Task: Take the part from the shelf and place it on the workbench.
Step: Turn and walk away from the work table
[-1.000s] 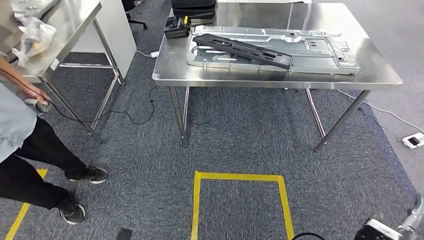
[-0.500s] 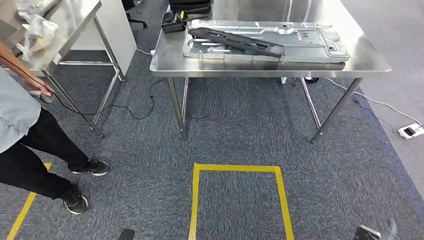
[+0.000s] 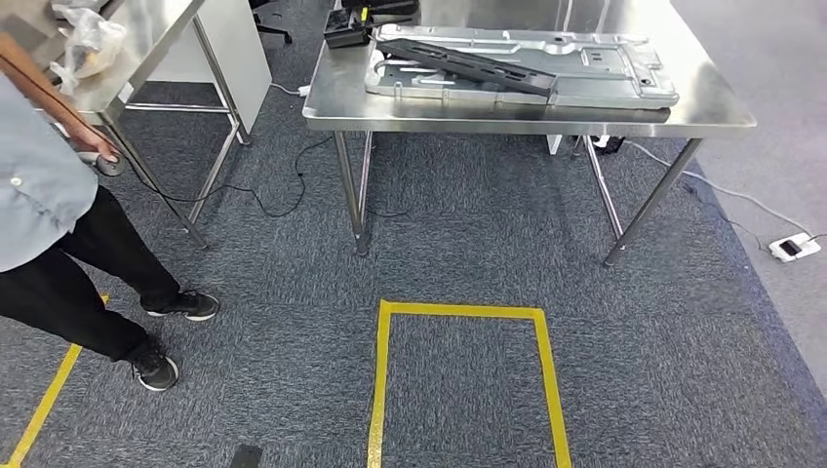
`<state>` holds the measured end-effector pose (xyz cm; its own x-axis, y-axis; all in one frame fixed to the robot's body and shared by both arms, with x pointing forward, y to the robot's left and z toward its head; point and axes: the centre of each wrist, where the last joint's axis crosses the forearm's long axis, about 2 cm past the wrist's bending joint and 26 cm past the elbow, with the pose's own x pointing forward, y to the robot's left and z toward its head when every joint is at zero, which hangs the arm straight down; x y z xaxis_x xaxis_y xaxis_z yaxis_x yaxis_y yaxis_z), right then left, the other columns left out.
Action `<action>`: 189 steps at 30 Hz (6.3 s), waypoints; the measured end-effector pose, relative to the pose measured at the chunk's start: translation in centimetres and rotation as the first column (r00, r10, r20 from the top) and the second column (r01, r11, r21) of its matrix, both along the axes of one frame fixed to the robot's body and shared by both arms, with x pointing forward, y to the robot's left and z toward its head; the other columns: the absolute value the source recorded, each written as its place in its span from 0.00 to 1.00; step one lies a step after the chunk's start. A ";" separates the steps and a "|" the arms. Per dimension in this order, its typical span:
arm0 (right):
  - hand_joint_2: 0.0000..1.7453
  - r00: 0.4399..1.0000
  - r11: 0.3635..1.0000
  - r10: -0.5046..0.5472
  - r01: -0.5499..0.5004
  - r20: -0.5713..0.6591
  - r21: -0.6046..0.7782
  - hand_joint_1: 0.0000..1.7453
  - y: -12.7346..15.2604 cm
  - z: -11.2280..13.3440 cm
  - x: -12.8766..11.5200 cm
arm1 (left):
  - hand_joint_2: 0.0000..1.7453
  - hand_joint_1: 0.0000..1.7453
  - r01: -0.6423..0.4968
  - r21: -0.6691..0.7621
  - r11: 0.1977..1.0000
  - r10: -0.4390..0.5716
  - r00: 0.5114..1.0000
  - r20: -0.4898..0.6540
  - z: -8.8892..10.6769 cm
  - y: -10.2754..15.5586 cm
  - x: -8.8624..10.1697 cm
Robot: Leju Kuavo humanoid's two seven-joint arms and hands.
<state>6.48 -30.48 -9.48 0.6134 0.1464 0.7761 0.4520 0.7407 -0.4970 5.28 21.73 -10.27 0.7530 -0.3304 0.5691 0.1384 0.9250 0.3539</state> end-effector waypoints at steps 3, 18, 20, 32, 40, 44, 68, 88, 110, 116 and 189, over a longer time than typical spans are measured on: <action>0.00 0.996 0.998 -0.003 0.008 -0.092 0.061 0.00 0.9 -0.6 -0.9 | 0.00 0.00 0.001 -0.002 1.000 -0.001 1.000 0.000 0.0 -0.1 0.0; 0.00 0.951 0.979 0.007 0.057 -0.311 0.195 0.00 2.9 -1.2 -1.9 | 0.00 0.00 0.002 -0.003 1.000 -0.002 1.000 -0.003 0.0 -0.3 -0.2; 0.00 0.938 0.975 0.012 0.067 -0.345 0.214 0.00 3.3 -1.2 -2.1 | 0.00 0.00 0.002 -0.003 1.000 -0.002 1.000 -0.003 0.0 -0.3 -0.2; 0.00 0.924 0.960 0.051 0.060 -0.380 0.275 0.00 5.0 -1.2 -2.5 | 0.00 0.00 0.008 -0.001 1.000 -0.008 1.000 0.013 0.1 -0.3 0.1; 0.00 0.922 0.955 0.057 0.062 -0.384 0.291 0.00 5.1 -1.3 -2.6 | 0.00 0.00 0.004 -0.002 1.000 -0.004 1.000 0.007 0.0 -0.3 -0.1; 0.00 0.920 0.952 0.055 0.068 -0.388 0.297 0.00 5.1 -1.3 -2.6 | 0.00 0.00 0.002 -0.003 1.000 -0.002 1.000 0.007 0.0 -0.3 -0.1; 0.00 0.909 0.943 0.050 0.093 -0.414 0.320 0.00 5.5 -1.3 -3.0 | 0.00 0.00 -0.008 -0.003 1.000 0.008 1.000 0.000 0.0 -0.4 -0.5; 0.00 0.893 0.935 0.082 0.086 -0.443 0.345 0.00 6.4 -1.2 -3.0 | 0.00 0.00 -0.005 -0.008 1.000 0.005 1.000 -0.002 0.0 -0.5 -0.6; 0.00 0.868 0.923 0.136 0.063 -0.477 0.379 0.00 7.5 -1.2 -3.3 | 0.00 0.00 0.002 -0.023 1.000 -0.002 1.000 -0.002 0.0 -0.5 -0.5; 0.00 0.863 0.921 0.139 0.067 -0.485 0.383 0.00 7.6 -1.2 -3.4 | 0.00 0.00 0.001 -0.026 1.000 -0.002 1.000 -0.010 0.0 -0.5 -0.8; 0.00 0.849 0.907 0.195 0.035 -0.491 0.419 0.00 9.0 -1.0 -3.2 | 0.00 0.00 -0.018 -0.043 0.999 0.017 1.000 -0.023 -0.1 -0.3 -0.9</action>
<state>3.26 -21.47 -10.46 0.9351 -0.0370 0.3524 0.1471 0.9453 -0.2912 4.38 21.40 -10.37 0.7712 -0.2922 0.5656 0.1294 0.9418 0.3102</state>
